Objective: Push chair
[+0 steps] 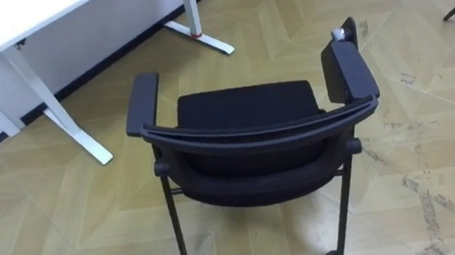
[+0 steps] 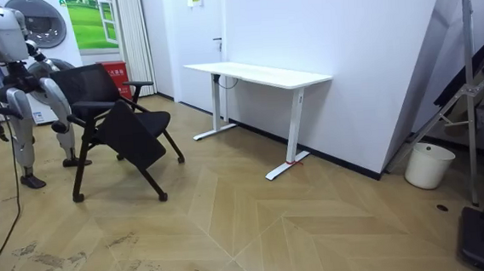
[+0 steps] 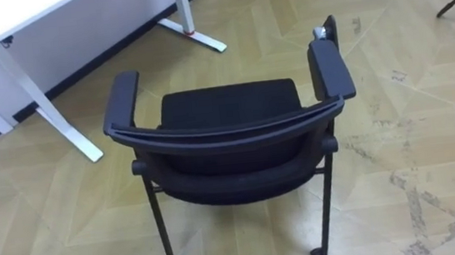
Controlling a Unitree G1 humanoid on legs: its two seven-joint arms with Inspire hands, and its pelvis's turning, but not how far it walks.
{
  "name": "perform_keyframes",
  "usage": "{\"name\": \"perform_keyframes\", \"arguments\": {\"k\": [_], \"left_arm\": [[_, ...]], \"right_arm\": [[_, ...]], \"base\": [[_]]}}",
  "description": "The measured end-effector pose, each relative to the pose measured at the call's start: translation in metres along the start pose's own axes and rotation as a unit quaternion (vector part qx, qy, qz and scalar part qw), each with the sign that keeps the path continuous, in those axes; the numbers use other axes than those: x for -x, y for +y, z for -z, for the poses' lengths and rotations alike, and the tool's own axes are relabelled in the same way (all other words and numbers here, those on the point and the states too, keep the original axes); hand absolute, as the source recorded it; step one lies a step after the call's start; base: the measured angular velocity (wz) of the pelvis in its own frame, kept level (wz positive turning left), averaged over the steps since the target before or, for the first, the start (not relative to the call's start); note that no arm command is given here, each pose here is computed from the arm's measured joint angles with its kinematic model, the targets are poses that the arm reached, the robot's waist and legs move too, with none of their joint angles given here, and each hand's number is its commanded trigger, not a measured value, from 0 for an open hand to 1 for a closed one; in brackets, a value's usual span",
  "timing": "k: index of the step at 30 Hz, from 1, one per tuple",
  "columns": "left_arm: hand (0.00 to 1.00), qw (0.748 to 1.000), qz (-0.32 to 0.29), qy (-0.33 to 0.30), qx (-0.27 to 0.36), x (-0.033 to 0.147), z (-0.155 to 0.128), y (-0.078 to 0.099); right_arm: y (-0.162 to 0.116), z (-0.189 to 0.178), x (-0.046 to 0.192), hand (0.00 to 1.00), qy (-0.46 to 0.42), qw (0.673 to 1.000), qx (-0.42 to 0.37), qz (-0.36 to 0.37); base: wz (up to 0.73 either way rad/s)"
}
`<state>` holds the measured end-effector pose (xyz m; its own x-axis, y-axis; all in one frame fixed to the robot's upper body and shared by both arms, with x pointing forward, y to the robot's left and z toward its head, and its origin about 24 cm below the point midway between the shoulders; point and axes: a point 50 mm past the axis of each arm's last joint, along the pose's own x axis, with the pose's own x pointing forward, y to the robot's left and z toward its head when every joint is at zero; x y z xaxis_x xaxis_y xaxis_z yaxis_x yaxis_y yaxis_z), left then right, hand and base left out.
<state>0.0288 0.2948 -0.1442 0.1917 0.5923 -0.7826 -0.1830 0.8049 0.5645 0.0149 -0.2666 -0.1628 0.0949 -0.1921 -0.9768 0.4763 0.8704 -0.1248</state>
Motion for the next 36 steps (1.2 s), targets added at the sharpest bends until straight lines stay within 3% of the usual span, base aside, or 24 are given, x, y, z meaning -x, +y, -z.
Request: {"name": "perform_keyframes", "arguments": {"k": [6, 13, 18, 27, 31, 36], "left_arm": [[0.0, 0.99, -0.103, -0.09, -0.027, -0.006, -0.046, 0.04], [0.0, 0.974, -0.143, -0.176, 0.012, 0.0, -0.103, 0.059], [0.0, 0.933, -0.165, -0.319, 0.011, 0.031, -0.171, 0.072], [0.0, 0.847, -0.182, -0.499, -0.041, 0.104, -0.253, 0.076], [0.0, 0.813, -0.174, -0.552, -0.06, 0.131, -0.267, 0.072], [0.0, 0.784, -0.114, -0.6, -0.109, 0.158, -0.277, 0.049]], "right_arm": [[-0.017, -0.015, 0.003, 0.0, -0.03, 0.999, -0.008, 0.021], [-0.025, -0.028, 0.005, 0.0, -0.056, 0.998, -0.028, 0.029], [-0.022, -0.028, 0.005, 0.0, -0.051, 0.999, -0.012, 0.013], [-0.02, -0.032, 0.005, 0.0, -0.054, 0.998, 0.008, 0.01], [-0.016, -0.035, 0.004, 0.0, -0.059, 0.998, 0.019, 0.004], [-0.009, -0.036, 0.003, 0.0, -0.061, 0.997, 0.049, -0.002]], "base": [[0.0], [0.02], [0.04], [0.04], [-0.02], [-0.04]]}}
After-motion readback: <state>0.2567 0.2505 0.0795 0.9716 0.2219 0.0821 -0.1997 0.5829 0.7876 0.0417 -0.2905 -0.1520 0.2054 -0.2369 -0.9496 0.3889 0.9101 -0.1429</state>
